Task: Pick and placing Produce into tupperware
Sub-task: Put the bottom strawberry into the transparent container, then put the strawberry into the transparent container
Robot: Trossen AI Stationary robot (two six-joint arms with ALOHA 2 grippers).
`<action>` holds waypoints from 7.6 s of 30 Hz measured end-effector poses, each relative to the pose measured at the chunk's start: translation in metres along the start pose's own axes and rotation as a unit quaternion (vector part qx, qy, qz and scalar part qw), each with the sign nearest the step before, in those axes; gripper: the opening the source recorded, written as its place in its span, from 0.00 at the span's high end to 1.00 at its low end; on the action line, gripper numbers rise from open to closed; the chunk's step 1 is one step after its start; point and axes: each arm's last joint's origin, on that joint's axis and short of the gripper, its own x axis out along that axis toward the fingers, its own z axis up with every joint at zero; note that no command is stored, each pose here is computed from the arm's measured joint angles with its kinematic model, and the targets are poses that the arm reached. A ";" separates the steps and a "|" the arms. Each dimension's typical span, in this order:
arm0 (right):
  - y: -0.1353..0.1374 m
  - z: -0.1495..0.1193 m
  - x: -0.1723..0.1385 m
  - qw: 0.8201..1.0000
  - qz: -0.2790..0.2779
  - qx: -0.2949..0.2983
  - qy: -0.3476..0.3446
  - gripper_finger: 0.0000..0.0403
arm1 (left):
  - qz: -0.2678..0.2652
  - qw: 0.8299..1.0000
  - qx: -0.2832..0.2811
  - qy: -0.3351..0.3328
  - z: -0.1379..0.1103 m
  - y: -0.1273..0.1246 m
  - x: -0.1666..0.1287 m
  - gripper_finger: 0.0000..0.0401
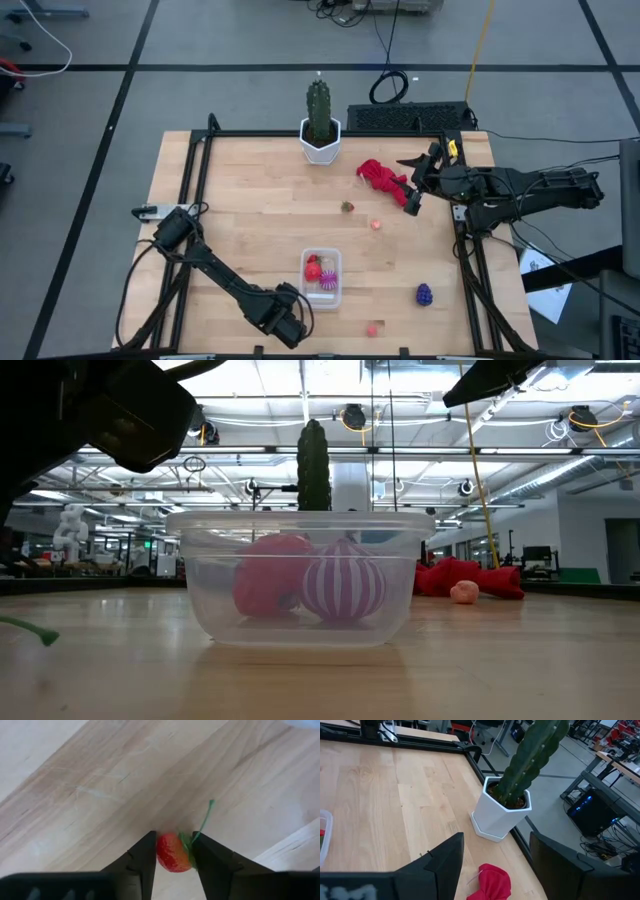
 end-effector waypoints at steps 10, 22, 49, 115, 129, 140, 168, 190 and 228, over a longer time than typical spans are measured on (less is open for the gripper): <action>0.000 0.000 0.000 1.000 0.000 0.000 0.000 0.46 | 0.002 1.000 0.000 0.000 0.000 0.000 0.000 0.72; 0.000 0.000 0.000 1.000 0.001 0.000 0.000 0.46 | 0.002 1.000 0.000 0.008 0.000 0.000 0.000 0.72; 0.000 0.000 0.000 1.000 0.001 0.000 0.000 0.46 | -0.012 1.000 0.007 0.020 -0.003 0.000 -0.011 0.72; 0.000 -0.001 0.000 1.000 0.001 -0.021 0.005 0.46 | -0.129 0.984 0.103 -0.070 0.107 0.002 -0.106 0.72; 0.000 -0.005 0.000 0.999 0.001 -0.031 0.021 0.46 | -0.101 0.988 0.114 -0.024 0.111 -0.007 -0.064 0.72; 0.000 -0.004 0.000 0.999 0.001 -0.030 0.020 0.46 | -0.086 0.988 0.126 -0.025 0.121 -0.007 -0.050 0.72; 0.000 -0.004 0.000 0.999 0.001 -0.027 0.020 0.46 | -0.075 0.987 0.136 -0.032 0.126 -0.007 -0.043 0.71; 0.000 -0.004 0.000 0.999 0.001 -0.027 0.020 0.46 | -0.065 0.985 0.155 -0.051 0.125 -0.008 -0.077 0.56; 0.060 -0.006 0.067 0.972 0.222 -0.032 0.070 0.46 | 0.144 0.972 -0.005 -0.187 0.039 0.191 -0.164 0.56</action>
